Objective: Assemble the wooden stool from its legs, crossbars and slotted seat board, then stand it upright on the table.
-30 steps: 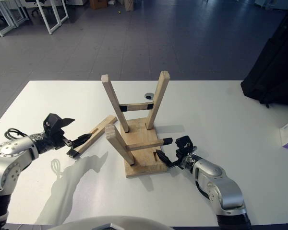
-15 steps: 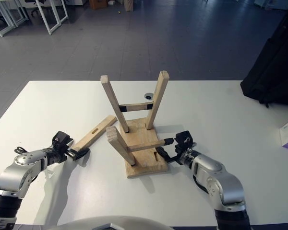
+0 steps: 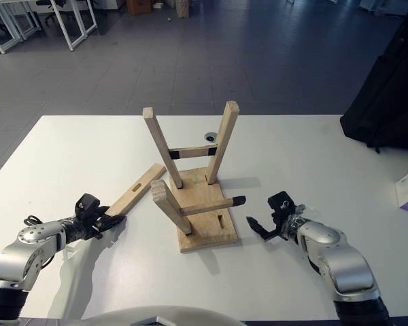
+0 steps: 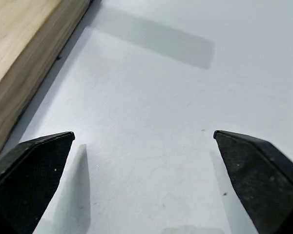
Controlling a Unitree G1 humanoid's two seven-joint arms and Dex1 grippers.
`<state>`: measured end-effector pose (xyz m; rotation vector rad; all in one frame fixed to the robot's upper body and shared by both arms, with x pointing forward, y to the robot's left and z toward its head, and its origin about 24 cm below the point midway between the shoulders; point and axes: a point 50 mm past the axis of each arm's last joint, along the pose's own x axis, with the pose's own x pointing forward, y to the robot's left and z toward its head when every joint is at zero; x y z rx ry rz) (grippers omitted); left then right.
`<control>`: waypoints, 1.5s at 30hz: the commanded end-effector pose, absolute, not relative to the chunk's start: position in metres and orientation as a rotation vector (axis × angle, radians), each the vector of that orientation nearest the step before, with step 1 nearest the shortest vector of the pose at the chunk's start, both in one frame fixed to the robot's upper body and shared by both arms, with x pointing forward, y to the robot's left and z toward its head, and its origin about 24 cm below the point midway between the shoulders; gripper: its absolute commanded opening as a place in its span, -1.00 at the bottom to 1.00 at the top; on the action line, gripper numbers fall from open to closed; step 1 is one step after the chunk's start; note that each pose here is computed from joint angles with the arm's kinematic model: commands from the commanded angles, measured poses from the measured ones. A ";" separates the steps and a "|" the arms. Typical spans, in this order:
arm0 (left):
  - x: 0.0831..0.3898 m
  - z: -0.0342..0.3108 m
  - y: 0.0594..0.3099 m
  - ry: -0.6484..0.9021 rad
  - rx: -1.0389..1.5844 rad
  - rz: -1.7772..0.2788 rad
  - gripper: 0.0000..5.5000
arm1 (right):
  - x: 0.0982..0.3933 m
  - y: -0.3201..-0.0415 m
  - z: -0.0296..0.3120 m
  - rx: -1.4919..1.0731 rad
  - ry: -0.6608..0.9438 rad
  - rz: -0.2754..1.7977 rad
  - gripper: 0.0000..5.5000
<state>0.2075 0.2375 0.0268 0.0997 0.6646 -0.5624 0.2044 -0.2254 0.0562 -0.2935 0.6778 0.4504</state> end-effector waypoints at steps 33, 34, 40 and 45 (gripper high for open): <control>0.273 0.201 0.171 0.081 -0.700 -1.409 -0.25 | 0.280 -0.101 0.254 0.575 0.148 1.420 0.92; 0.273 0.200 0.169 0.091 -0.697 -1.414 -0.25 | 0.280 -0.101 0.256 0.576 0.143 1.428 0.92; 0.269 0.198 0.167 0.132 -0.742 -1.487 -0.25 | 0.283 -0.095 0.269 0.648 0.109 1.489 0.74; 0.265 0.194 0.165 0.154 -0.772 -1.511 -0.25 | 0.281 -0.093 0.269 0.696 0.116 1.532 0.41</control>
